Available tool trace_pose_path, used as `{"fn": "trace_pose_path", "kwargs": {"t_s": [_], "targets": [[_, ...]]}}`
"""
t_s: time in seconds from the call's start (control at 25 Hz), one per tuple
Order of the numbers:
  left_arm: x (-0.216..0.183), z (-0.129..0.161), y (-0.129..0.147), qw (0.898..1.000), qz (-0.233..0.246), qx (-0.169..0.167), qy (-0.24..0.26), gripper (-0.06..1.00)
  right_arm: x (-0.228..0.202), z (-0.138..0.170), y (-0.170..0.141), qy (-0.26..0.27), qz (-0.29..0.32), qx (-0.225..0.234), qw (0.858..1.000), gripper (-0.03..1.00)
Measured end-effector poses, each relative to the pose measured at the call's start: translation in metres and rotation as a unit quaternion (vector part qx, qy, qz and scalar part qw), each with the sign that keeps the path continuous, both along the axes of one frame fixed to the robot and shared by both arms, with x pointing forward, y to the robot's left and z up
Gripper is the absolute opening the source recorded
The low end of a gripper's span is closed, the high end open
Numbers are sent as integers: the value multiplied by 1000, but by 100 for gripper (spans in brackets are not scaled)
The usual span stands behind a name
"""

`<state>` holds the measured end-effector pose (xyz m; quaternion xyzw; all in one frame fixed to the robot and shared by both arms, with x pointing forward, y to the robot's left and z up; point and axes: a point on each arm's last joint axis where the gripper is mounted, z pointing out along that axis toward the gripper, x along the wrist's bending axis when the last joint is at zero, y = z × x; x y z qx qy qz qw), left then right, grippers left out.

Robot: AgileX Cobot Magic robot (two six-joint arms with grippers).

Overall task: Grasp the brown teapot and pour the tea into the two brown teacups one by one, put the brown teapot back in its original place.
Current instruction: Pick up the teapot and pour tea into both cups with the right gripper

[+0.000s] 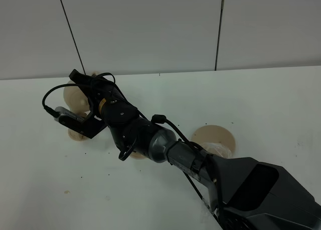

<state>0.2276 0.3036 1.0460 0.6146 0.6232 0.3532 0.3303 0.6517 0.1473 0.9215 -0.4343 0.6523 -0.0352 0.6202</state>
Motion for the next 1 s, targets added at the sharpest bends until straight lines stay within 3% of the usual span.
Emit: {"fn": "trace_pose_path", "kwargs": {"t_s": [0.48, 1.0], "targets": [[0, 0, 0, 1000, 0, 0, 0, 24, 0, 0, 0, 2, -1, 3, 1000, 9], [0, 0, 0, 1000, 0, 0, 0, 24, 1, 1, -5, 39, -40, 35, 998, 9]]}}
